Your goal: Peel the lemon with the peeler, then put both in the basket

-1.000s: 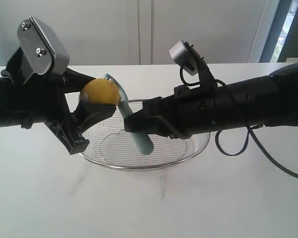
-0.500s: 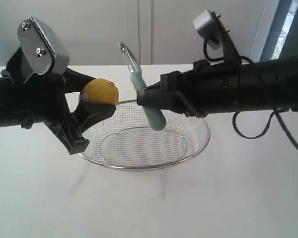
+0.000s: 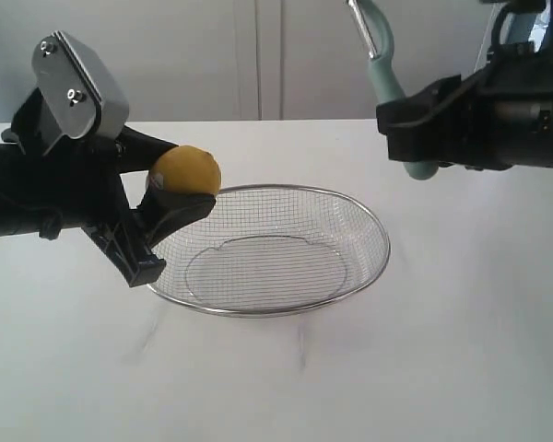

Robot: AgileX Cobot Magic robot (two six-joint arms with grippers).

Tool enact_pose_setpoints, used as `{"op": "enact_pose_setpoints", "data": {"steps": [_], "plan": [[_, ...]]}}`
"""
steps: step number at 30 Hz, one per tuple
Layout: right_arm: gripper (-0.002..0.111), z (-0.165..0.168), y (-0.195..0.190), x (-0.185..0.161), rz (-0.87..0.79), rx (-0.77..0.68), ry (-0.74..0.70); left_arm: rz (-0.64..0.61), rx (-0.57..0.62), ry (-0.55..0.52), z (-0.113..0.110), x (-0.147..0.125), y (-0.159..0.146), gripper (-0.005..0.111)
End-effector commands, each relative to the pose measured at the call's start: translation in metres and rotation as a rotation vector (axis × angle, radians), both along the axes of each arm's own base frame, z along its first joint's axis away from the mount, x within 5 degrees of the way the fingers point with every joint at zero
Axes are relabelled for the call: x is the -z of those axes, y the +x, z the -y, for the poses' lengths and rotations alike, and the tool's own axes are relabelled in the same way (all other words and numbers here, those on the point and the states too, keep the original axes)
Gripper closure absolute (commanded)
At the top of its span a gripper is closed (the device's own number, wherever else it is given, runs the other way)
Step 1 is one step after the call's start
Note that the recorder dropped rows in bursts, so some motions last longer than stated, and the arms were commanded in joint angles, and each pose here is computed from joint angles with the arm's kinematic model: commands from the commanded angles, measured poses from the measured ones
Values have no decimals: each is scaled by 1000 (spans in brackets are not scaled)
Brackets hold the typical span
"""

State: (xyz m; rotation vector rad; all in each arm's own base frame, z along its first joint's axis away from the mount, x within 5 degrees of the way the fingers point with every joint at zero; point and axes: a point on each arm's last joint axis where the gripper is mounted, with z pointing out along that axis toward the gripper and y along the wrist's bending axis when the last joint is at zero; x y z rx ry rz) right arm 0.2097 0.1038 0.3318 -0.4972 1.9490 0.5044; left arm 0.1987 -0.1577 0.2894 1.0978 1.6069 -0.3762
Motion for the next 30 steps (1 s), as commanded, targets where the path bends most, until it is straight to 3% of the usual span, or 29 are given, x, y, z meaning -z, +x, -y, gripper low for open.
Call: {"op": "enact_pose_setpoints", "data": {"steps": [1,7,12,22,30], "plan": [[108,0,18,27,-55,61,-42,23,28,-2,1,-3,-3,107],[108,-14,42,70,-265,40,-61,23,28,-2,1,-3,-3,107],[108,-30,51,88,-435,-66,-25,23,30,-3,1,-3,-3,107],[108,-55,50,96,-536,-290,137,23,30,-3,1,-3,-3,107],[108,-63,47,94,-576,-372,249,23,30,-3,1,-3,-3,107]]}}
